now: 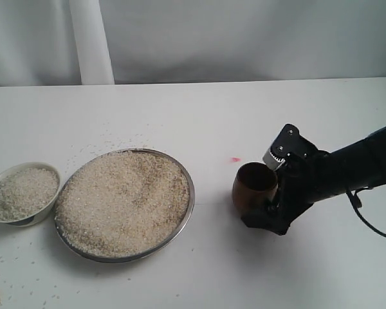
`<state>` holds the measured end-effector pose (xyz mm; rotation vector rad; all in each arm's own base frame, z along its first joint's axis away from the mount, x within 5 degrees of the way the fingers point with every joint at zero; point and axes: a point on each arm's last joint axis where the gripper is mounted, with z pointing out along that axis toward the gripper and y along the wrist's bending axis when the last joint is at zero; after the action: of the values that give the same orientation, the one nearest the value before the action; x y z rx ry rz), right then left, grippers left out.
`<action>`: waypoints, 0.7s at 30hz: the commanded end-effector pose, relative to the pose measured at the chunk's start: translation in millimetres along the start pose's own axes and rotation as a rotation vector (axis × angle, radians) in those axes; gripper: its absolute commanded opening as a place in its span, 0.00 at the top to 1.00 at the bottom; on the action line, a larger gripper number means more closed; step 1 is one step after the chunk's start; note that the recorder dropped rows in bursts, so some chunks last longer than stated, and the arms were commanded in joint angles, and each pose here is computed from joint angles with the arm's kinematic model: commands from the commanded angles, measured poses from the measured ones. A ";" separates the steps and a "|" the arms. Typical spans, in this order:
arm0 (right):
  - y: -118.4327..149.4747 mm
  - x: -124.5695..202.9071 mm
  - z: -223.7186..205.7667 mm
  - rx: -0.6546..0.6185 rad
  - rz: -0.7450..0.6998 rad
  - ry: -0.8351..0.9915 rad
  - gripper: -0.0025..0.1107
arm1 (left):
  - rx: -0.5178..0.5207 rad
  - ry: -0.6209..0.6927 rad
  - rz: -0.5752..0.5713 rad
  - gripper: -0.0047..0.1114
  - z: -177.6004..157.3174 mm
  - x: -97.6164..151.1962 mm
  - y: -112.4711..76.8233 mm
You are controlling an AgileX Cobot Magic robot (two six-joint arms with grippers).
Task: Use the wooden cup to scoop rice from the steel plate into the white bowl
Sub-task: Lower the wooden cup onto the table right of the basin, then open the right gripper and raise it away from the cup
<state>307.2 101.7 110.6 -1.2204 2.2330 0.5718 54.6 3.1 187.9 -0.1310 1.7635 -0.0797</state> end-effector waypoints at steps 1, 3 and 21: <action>5.9 -9.2 -22.2 0.044 -0.023 -0.035 0.05 | 0.003 -0.002 -0.005 0.96 0.2 0.2 -0.2; 9.5 -17.9 -35.3 0.068 -0.029 -0.064 0.05 | 0.003 -0.002 -0.005 0.96 0.2 0.2 -0.2; 83.3 -86.3 -191.7 0.327 -0.082 -0.498 0.18 | 0.003 -0.002 -0.005 0.96 0.2 0.2 -0.2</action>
<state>242.4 89.8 304.4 -0.9347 1.8051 0.3958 54.6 3.1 187.9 -0.1310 1.7635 -0.0797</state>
